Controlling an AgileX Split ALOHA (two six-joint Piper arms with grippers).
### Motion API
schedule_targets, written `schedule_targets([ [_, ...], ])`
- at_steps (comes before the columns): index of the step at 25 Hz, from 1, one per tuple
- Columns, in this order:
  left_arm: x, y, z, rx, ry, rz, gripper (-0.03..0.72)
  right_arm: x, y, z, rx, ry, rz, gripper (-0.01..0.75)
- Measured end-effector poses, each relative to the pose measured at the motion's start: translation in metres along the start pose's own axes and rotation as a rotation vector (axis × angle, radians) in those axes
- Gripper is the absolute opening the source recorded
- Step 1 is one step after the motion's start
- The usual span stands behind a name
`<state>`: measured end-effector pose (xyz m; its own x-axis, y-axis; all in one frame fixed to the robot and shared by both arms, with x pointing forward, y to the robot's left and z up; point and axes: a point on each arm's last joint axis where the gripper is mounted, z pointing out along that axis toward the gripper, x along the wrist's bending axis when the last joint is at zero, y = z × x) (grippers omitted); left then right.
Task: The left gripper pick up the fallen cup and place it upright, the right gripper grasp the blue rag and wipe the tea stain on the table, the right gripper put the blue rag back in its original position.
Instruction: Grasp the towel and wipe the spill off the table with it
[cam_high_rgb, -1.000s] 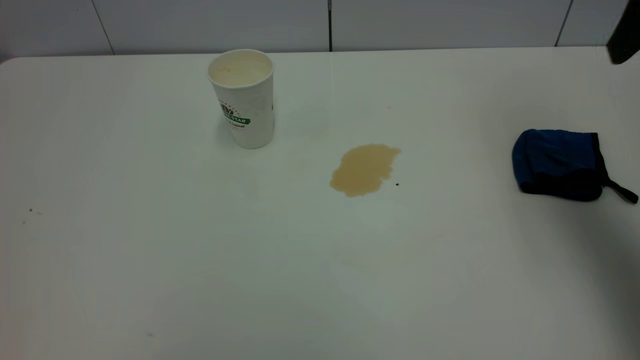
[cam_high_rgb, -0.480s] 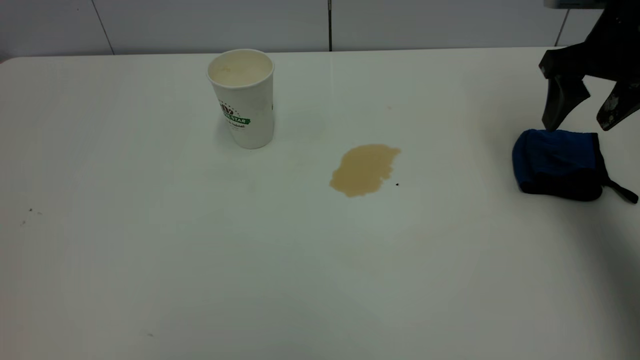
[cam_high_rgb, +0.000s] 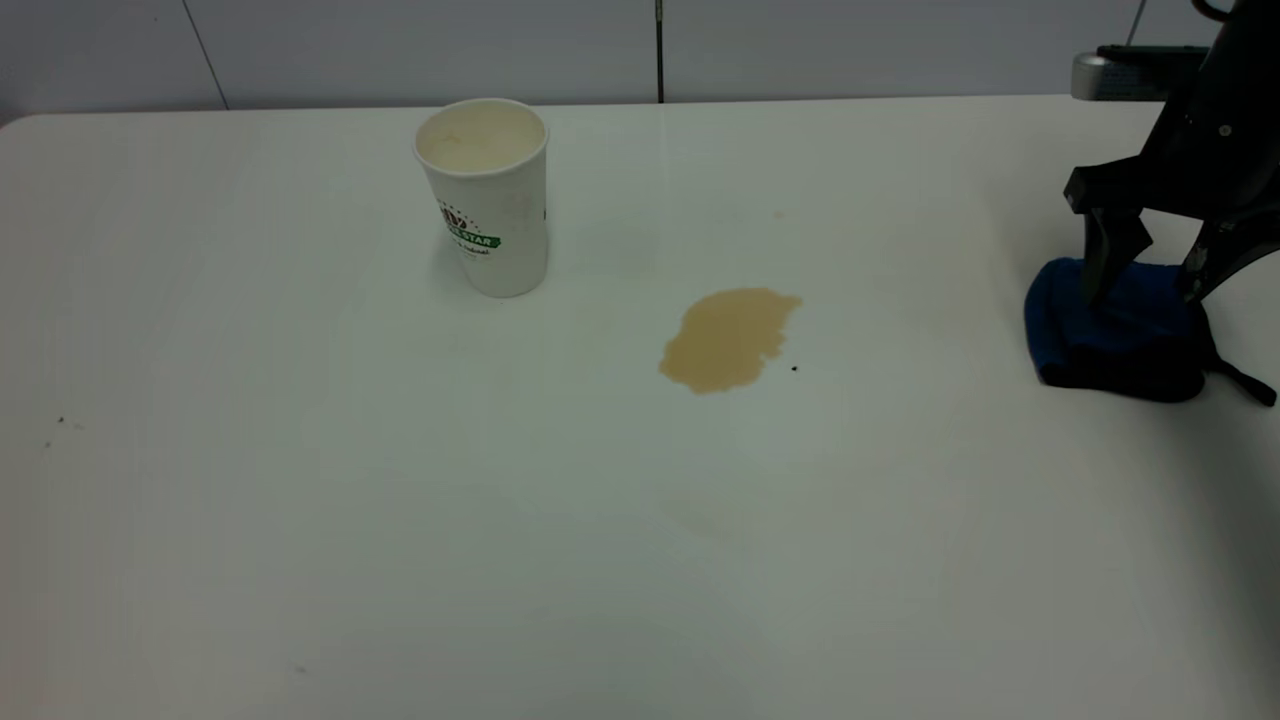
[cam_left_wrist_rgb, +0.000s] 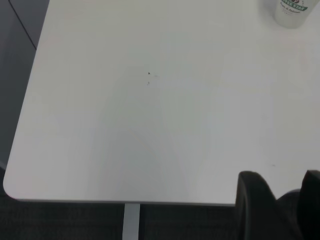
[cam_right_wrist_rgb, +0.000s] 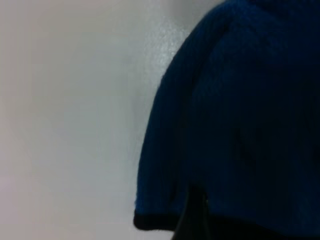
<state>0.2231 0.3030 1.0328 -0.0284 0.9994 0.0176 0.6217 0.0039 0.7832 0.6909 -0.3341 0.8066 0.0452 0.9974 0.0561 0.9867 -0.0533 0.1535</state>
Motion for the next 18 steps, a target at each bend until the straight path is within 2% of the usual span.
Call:
schedule_targets([
  [6,0.0,0.0,0.0,0.0,0.0,0.0,0.24,-0.008,0.003,0.027,0.038,-0.008,0.001,0.678],
  [10,0.0,0.0,0.0,0.0,0.0,0.0,0.24,-0.011,0.002,0.035,0.049,-0.007,0.008,0.611],
  [14,0.0,0.0,0.0,0.0,0.0,0.0,0.24,-0.01,0.003,0.035,0.051,0.006,0.023,0.455],
  [18,0.0,0.0,0.0,0.0,0.0,0.0,0.24,-0.005,0.002,0.036,0.054,0.041,0.062,0.19],
])
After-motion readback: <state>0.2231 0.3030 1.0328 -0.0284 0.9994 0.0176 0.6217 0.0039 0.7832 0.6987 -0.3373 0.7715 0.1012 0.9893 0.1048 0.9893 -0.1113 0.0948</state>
